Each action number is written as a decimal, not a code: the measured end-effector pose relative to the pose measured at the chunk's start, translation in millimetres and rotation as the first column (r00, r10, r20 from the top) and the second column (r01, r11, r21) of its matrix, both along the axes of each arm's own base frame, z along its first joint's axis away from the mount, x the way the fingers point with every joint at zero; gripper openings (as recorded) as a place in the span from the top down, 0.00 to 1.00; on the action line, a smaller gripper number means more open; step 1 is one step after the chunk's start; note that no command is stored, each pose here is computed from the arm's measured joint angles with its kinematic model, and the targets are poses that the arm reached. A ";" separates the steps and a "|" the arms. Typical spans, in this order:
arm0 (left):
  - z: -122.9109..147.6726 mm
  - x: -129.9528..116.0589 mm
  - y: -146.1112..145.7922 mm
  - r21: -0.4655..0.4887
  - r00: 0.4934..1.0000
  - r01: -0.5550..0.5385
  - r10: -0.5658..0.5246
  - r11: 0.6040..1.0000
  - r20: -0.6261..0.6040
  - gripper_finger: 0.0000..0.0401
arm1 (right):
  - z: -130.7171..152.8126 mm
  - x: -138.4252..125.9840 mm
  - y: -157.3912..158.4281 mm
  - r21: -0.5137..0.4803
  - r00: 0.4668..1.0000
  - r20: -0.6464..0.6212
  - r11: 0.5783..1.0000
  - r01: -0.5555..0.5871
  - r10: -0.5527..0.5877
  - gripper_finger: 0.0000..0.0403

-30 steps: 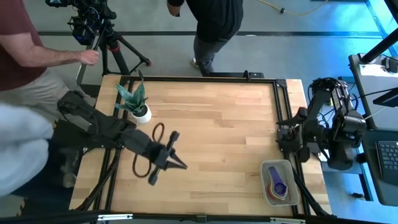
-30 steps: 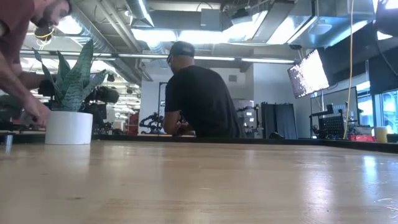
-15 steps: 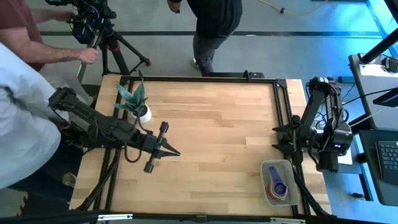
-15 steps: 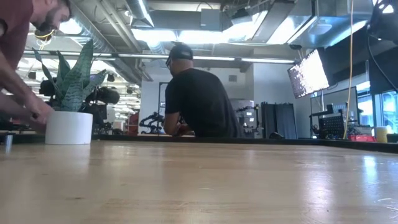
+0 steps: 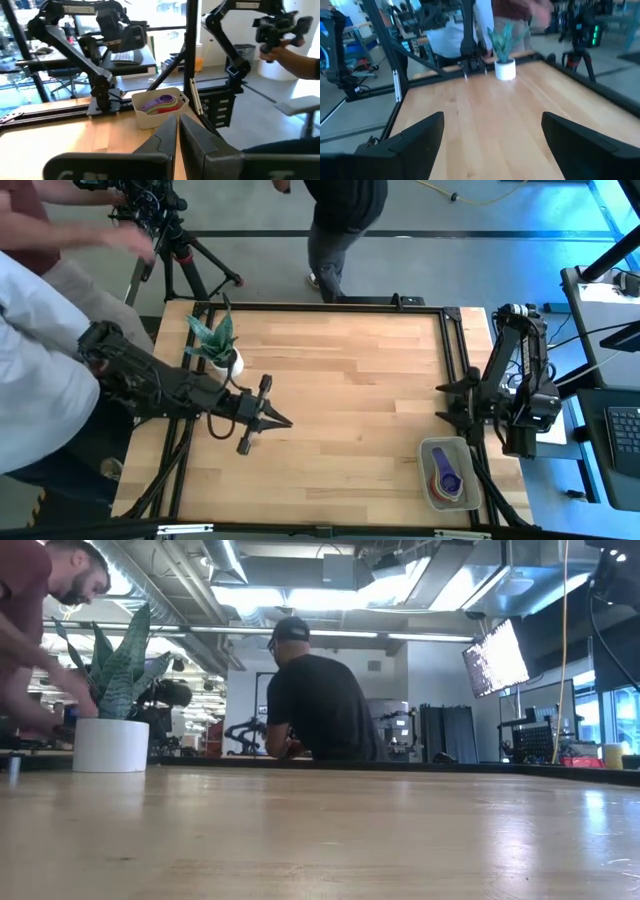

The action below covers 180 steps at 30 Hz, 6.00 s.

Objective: Nest measuring cups in basket
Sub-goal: Return to Home Position

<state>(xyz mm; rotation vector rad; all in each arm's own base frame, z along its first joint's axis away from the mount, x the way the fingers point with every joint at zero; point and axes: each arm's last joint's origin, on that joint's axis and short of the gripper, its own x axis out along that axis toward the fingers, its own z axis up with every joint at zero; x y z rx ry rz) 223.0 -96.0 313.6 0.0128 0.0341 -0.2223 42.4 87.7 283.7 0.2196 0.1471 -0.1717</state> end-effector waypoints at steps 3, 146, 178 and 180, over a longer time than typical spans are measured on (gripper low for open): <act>-0.1 0.8 1.1 0.038 0.998 0.066 -0.067 0.997 0.006 0.97 | 1.4 0.1 -0.3 -0.042 0.999 0.043 0.999 -0.005 0.007 0.16; -79.7 -54.1 132.2 -0.142 0.998 0.046 -0.040 0.989 0.044 1.00 | -85.9 73.2 -85.4 -0.004 0.954 0.163 0.967 -0.253 0.251 1.00; -137.8 -121.7 93.9 -0.143 0.994 -0.060 0.072 0.988 0.079 1.00 | -85.7 72.6 -99.2 -0.001 0.970 0.167 0.984 -0.180 0.177 1.00; -136.7 -124.2 94.0 -0.141 0.993 -0.062 0.076 0.988 0.094 1.00 | -84.9 72.4 -101.7 0.000 0.966 0.175 0.981 -0.196 0.193 1.00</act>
